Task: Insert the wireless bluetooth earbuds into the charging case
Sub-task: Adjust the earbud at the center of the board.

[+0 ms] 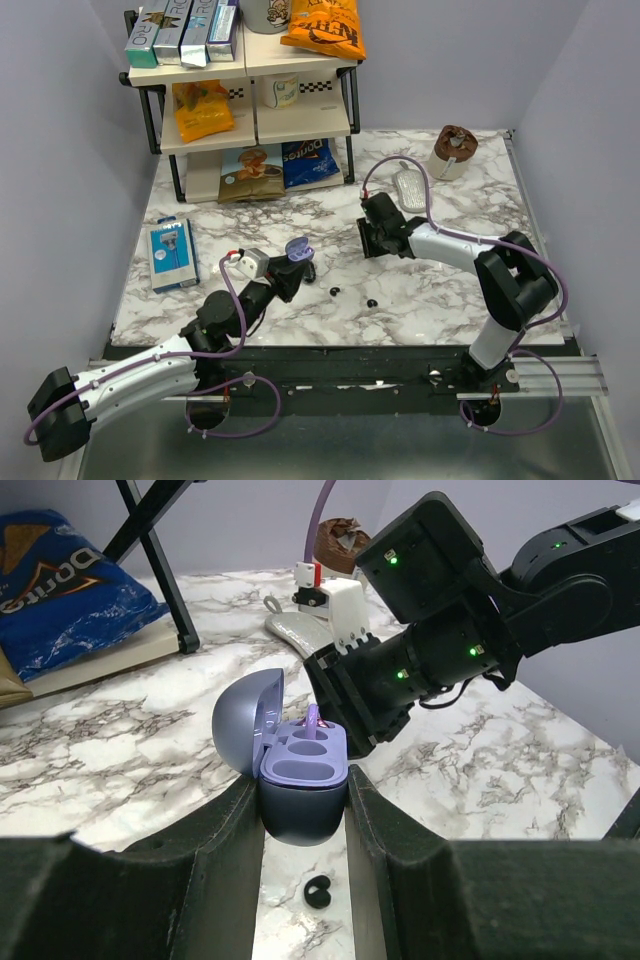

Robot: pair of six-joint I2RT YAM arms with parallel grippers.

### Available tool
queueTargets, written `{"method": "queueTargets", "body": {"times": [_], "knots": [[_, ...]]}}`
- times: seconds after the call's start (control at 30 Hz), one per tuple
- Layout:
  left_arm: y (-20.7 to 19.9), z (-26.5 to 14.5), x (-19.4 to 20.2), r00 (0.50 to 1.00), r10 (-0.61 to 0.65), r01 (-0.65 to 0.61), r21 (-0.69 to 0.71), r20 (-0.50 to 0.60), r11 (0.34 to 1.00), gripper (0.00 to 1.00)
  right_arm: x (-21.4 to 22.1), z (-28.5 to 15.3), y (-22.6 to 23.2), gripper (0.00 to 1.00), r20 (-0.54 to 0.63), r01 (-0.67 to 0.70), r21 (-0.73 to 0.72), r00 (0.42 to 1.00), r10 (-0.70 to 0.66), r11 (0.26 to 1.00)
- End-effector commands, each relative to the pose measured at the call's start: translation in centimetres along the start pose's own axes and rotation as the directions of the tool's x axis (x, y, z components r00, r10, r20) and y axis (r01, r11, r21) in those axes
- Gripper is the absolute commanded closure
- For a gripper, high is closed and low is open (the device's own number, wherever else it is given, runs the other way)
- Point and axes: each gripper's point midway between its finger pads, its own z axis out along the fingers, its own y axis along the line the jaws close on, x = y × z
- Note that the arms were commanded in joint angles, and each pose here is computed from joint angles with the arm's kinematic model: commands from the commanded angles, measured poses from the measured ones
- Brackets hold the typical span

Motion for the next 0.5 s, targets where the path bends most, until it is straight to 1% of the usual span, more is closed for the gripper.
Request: {"method": "queueTargets", "body": {"times": [0.0,0.47], "knots": [[0.0,-0.1,-0.1,1.000,-0.015,0.015,-0.004,0.011,1.000,1.00,0.1,0.0,0.5,0.53,0.009,0.021,-0.023,1.000,-0.021,1.000],[0.1,-0.2,0.1,1.000,-0.015,0.015,-0.007,0.007,1.000,1.00,0.4,1.5,0.7,0.54,-0.027,0.022,-0.013,0.999,-0.023,1.000]]}}
